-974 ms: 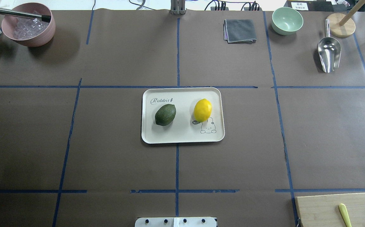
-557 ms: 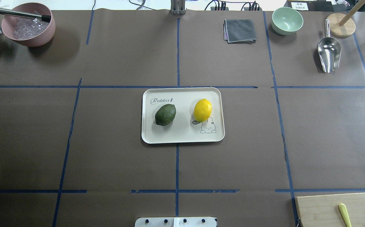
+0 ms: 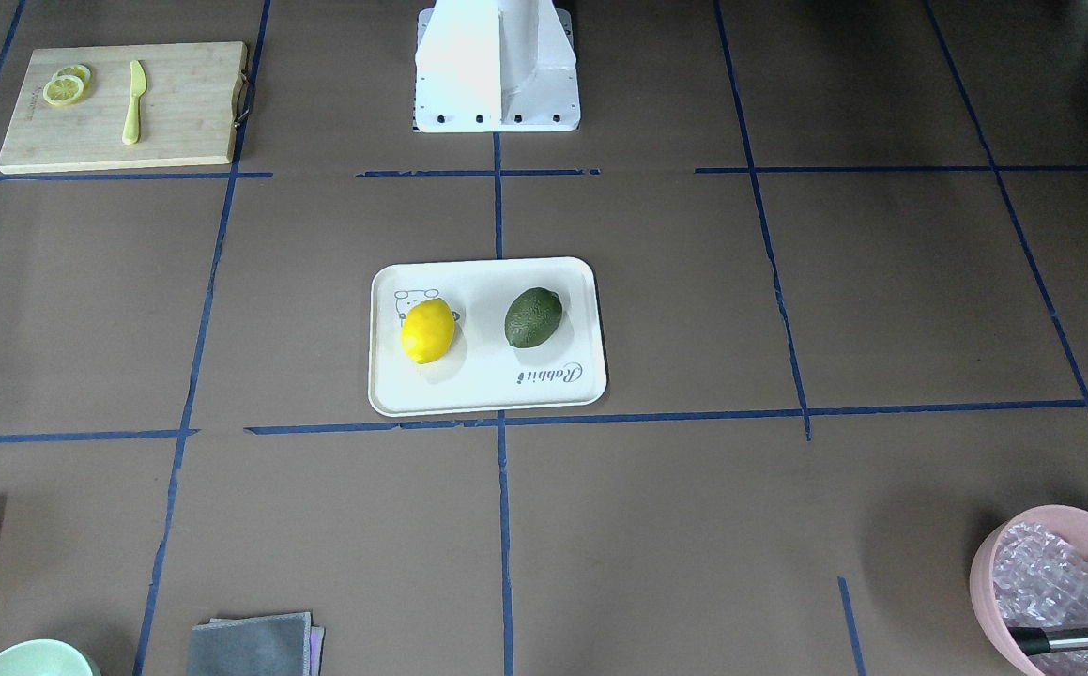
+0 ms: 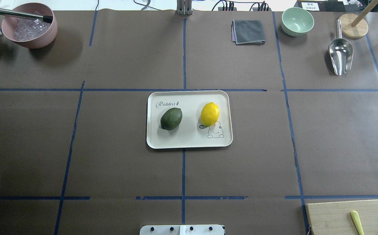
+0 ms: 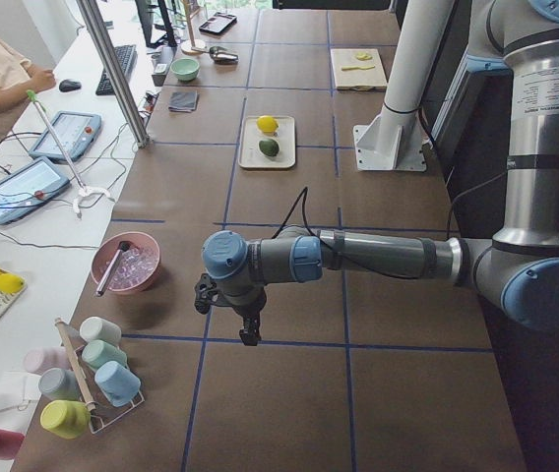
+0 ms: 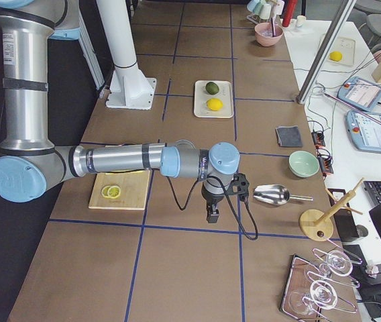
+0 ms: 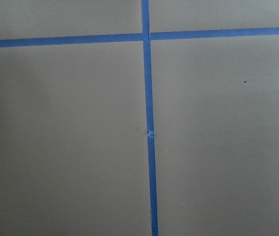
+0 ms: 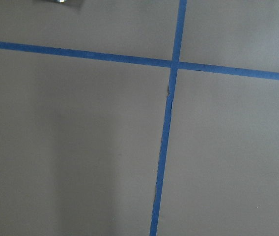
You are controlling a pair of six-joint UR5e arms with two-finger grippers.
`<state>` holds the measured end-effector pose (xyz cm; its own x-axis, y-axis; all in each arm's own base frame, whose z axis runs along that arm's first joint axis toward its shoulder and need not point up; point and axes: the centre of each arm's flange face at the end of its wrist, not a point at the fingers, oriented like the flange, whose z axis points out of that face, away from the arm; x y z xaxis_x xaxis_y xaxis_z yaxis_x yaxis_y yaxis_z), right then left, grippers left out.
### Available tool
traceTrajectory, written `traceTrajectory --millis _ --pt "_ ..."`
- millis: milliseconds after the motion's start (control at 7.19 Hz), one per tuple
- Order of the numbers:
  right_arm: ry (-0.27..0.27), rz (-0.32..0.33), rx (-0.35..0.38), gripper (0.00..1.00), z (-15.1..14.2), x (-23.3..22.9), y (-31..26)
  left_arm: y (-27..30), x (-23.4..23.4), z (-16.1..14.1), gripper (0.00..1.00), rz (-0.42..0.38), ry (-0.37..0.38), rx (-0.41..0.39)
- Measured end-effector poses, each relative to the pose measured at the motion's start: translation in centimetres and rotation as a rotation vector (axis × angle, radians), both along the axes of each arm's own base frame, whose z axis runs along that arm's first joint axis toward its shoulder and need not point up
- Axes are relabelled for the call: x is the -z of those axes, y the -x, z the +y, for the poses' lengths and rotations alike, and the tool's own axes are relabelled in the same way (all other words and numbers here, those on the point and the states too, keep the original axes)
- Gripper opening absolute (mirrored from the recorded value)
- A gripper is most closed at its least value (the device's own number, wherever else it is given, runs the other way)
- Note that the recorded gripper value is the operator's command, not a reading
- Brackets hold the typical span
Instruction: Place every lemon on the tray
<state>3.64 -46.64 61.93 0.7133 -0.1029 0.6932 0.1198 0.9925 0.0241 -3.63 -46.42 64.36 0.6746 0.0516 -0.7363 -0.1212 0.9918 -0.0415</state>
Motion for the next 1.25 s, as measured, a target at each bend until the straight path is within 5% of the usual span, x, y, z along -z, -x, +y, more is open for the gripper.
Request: traceTrajectory --millis 1253 --pt "-0.002 0.002 -0.001 1.0 0.05 0.06 -0.01 0.97 0.44 0.94 1.0 -0.001 -0.005 0.023"
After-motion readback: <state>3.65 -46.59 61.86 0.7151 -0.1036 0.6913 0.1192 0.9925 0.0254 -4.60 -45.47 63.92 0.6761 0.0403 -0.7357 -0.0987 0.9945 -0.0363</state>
